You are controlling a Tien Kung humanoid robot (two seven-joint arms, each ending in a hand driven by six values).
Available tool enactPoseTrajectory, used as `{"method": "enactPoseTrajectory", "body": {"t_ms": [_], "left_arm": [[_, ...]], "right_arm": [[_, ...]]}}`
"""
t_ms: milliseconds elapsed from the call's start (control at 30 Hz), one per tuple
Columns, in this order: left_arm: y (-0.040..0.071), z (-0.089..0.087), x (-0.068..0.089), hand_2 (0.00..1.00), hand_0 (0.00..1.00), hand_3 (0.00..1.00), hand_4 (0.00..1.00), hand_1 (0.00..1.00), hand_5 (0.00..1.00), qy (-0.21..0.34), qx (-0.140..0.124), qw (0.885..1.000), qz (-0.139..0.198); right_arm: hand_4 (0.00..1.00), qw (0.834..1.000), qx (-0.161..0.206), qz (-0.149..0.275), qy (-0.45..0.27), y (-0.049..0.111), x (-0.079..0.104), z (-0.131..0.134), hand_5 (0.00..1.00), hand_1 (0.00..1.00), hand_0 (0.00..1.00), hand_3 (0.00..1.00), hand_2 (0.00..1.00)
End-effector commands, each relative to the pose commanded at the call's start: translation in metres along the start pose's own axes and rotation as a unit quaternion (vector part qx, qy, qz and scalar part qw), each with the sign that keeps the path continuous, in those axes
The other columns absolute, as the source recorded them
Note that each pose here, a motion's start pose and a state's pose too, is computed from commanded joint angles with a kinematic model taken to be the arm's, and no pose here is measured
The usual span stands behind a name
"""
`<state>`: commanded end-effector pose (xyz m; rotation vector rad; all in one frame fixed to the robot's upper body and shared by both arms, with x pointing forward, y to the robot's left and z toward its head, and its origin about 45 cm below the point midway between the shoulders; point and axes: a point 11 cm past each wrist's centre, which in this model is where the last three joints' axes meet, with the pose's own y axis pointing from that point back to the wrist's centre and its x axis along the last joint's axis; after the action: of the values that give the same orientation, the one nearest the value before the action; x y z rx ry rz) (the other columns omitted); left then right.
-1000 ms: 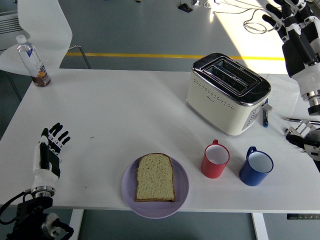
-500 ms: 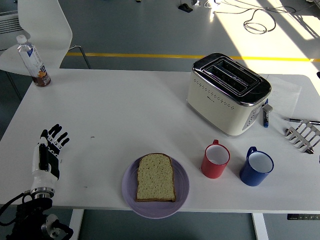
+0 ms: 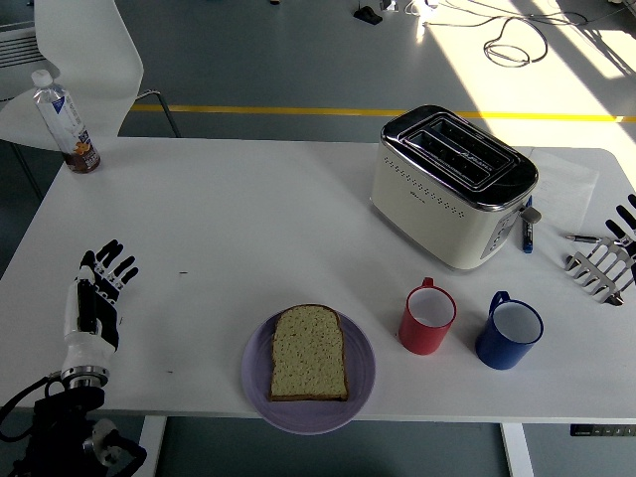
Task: Push plate across desktop,pick up the break from the machine,place the break in the plate
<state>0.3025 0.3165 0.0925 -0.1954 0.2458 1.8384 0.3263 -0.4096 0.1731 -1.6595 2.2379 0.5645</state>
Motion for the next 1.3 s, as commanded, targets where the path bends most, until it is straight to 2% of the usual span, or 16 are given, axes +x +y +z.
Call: {"method": "enactPoseTrajectory", "body": {"t_ms": [400,867,1067,1300], "left_arm": [[-0.002,0.003,0.000,0.850,0.719,0.749,0.527,0.751,0.998,0.001,-0.004,1.000,0.001],[-0.005,0.009,-0.003,0.852,0.721,0.749,0.527,0.752,0.998,0.011,-0.004,1.000,-0.001],[-0.008,0.014,-0.008,0.851,0.726,0.749,0.526,0.753,0.998,0.019,0.022,1.000,-0.008],[-0.013,0.025,-0.009,0.843,0.733,0.746,0.513,0.751,0.998,0.027,0.045,0.999,0.003]], "right_arm": [[0.532,0.999,-0.022,0.031,0.012,0.006,0.026,0.018,0.439,0.746,0.767,0.738,0.752],[0.530,0.999,-0.025,0.044,0.012,0.005,0.034,0.021,0.462,0.743,0.764,0.733,0.749],[0.531,0.999,-0.023,0.043,0.011,0.004,0.034,0.020,0.473,0.740,0.760,0.731,0.743],[0.531,0.998,-0.025,0.047,0.012,0.004,0.037,0.021,0.485,0.734,0.758,0.725,0.735]]}}
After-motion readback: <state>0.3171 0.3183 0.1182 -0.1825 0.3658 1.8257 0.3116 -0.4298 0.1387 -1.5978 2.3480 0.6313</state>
